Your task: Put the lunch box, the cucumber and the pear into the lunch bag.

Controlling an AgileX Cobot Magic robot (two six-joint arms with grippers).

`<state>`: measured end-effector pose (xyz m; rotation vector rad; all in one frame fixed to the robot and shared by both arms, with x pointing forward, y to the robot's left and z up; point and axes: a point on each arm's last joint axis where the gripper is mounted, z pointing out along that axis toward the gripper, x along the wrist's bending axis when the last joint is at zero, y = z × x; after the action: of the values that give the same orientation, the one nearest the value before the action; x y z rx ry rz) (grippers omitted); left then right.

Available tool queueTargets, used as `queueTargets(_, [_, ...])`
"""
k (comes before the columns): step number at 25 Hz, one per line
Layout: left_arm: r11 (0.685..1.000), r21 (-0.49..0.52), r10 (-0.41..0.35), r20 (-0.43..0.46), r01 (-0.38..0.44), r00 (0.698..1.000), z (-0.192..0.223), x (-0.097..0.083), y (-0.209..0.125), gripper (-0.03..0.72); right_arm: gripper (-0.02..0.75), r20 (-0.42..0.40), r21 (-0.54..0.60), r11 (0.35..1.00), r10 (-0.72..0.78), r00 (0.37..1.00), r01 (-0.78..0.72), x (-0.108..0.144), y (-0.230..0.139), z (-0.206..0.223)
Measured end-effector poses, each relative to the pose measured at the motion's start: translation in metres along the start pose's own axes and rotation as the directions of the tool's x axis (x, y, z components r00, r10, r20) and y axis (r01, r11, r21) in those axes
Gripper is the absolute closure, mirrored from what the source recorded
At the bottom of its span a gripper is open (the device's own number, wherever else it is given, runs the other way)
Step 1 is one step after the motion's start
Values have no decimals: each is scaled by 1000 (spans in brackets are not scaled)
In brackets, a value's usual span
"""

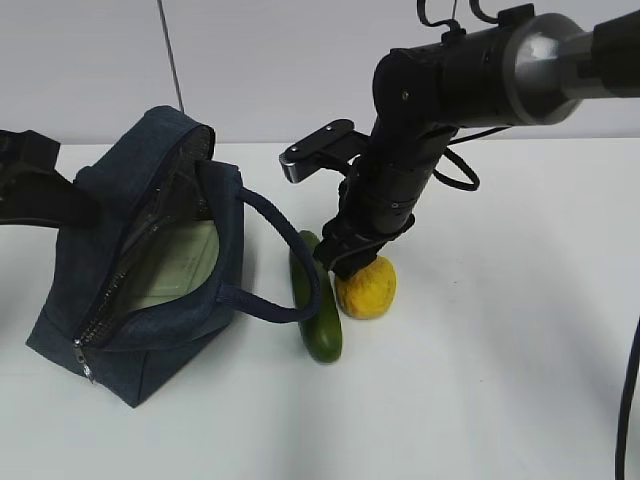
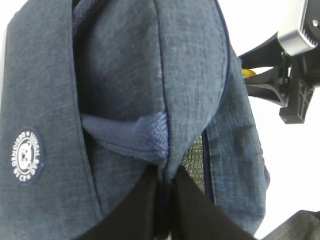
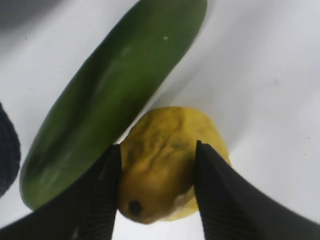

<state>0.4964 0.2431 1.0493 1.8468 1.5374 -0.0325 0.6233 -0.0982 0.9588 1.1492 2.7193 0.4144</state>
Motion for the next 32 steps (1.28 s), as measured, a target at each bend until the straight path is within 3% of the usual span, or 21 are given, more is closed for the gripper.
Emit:
queueTargets(6, [1000, 1, 0, 1, 0, 1000, 0, 0, 0, 687, 461, 6, 20, 1000, 5, 1000, -6, -2, 4, -6])
queueTargets(15, [1000, 1, 0, 1, 0, 1000, 0, 0, 0, 687, 475, 20, 59, 998, 24, 999, -25, -5, 10, -29])
queueTargets(25, [1000, 1, 0, 1, 0, 1000, 0, 0, 0, 687, 476, 80, -105, 994, 38, 996, -29, -2, 12, -113])
queueTargets(28, [1000, 1, 0, 1, 0, 1000, 0, 0, 0, 687, 478, 59, -182, 982, 57, 997, -45, 2, 14, -134])
queueTargets(32, [1000, 1, 0, 1, 0, 1000, 0, 0, 0, 687, 478, -28, -274, 959, 72, 997, -77, 12, 18, -151])
